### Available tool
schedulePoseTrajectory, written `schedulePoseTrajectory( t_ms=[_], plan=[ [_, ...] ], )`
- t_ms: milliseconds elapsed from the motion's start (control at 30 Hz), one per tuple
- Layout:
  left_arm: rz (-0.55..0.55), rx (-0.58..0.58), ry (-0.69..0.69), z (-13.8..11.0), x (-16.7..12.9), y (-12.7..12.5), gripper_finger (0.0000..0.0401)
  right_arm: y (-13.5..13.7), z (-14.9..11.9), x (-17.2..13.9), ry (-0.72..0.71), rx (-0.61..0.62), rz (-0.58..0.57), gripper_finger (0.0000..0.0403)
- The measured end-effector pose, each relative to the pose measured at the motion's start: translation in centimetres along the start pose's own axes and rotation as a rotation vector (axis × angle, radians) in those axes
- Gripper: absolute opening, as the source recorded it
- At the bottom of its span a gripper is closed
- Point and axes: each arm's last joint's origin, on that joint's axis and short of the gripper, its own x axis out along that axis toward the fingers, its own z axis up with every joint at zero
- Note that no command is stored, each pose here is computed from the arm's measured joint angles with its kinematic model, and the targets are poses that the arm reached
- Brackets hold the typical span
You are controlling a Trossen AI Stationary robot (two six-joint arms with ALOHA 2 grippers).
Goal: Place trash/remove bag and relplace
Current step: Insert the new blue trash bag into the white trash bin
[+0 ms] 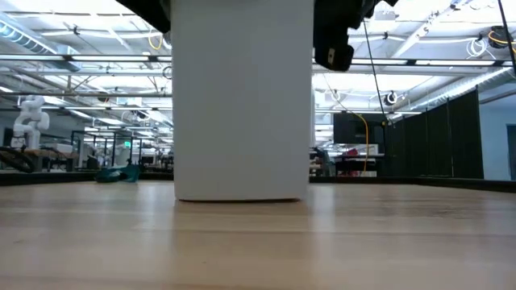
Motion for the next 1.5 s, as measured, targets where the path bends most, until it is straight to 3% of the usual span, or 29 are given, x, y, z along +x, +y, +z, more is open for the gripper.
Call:
schedulePoseTrajectory(
  t_ms=[133, 300, 533, 733, 1000, 1267, 1367, 1500],
  plan=[
    [0.025, 0.047, -0.029, 1.5, 0.3, 1.4, 0.0083, 1.7, -0.5, 0.8, 0.003, -0.025, 0.042, 0.0105],
    [0.002, 0.067, -0.025, 2.6, -0.2, 2.6, 0.0083, 2.5, -1.2, 1.3, 0.038, -0.024, 0.01, 0.0105],
    [-0.051, 0.081, 0.07, 1.5, -1.9, 3.6, 0.0083, 2.7, -2.1, 0.6, 0.046, -0.031, -0.143, 0.0105],
    [-0.058, 0.045, 0.142, -0.1, -3.3, 3.8, 0.0083, 2.1, -1.8, -2.6, -0.073, -0.025, -0.274, 0.0105],
    [-0.191, -0.092, 0.021, -1.5, -5.9, 2.9, 0.0083, -0.6, -0.1, -7.9, -0.307, -0.006, -0.401, 0.0105],
    [-0.227, -0.103, -0.011, -1.7, -5.8, 1.9, 0.0083, -5.6, 3.4, -8.2, -0.421, 0.017, -0.227, 0.0105],
    [-0.227, -0.225, -0.042, -2.6, -5.0, 1.3, 0.0083, -7.2, 4.4, -7.8, -0.426, 0.04, -0.117, 0.0105],
    [-0.26, -0.43, -0.103, -4.4, -3.6, 0.4, 0.0083, -9.7, 4.3, -7.2, -0.353, 0.081, -0.07, 0.0105]
  ],
)
